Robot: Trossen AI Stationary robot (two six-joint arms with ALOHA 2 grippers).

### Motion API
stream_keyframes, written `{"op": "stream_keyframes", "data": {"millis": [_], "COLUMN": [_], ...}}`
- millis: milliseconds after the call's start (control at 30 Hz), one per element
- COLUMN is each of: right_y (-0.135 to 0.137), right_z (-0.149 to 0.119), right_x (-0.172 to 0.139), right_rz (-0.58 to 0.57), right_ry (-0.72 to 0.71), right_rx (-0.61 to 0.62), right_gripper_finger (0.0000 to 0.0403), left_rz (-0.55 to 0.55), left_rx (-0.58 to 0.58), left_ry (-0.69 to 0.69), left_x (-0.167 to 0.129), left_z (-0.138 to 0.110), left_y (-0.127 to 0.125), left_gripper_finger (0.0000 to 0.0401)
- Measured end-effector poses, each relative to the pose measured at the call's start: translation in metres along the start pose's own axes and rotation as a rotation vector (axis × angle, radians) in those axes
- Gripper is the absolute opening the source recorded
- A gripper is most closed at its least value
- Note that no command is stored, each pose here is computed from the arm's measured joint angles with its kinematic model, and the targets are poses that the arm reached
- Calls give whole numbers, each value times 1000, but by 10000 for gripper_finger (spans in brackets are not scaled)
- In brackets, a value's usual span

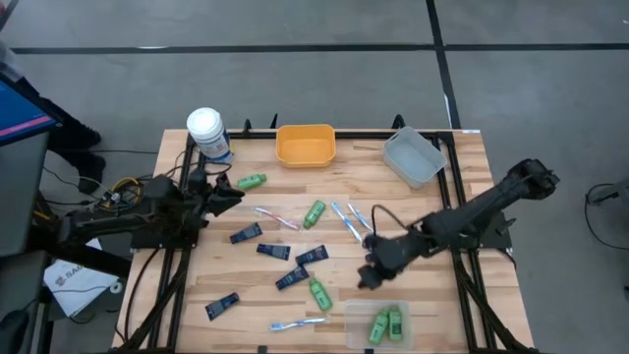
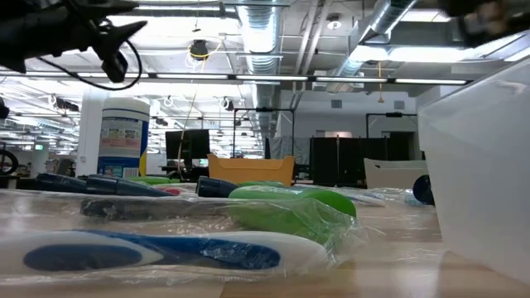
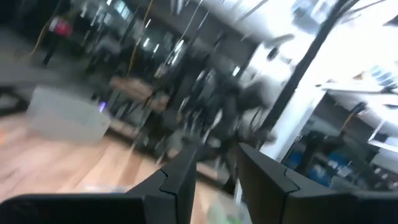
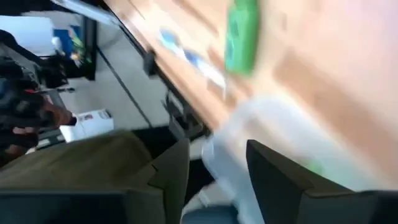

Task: Pick & Place Travel size toiletries
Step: Put the green shampoo into the transparent bin

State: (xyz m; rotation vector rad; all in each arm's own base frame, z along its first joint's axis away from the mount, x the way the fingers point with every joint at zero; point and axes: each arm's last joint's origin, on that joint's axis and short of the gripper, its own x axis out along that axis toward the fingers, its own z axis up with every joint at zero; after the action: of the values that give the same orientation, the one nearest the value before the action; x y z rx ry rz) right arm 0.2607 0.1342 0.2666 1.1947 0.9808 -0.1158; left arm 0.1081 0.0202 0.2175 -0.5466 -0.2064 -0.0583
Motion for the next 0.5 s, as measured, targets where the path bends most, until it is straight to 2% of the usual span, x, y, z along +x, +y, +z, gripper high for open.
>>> {"op": "stream_keyframes", "data": {"millis": [200, 400, 500], "right_y": [8, 12, 13], "right_z": [26, 37, 36], "right_x": [-27, -53, -62], "right_rz": [117, 182, 193], "right_ry": [-131, -227, -264], "right_rx": [-227, -359, -415], "right_gripper_finger": [116, 92, 85], "left_rz": [174, 515, 637], "left_rx": [66, 229, 303], "left_ry": [278, 692, 805], "left_x": [36, 72, 85], "left_z": [19, 24, 20], "left_y": [-2, 12, 24], "left_gripper_finger": [112, 112, 116]}}
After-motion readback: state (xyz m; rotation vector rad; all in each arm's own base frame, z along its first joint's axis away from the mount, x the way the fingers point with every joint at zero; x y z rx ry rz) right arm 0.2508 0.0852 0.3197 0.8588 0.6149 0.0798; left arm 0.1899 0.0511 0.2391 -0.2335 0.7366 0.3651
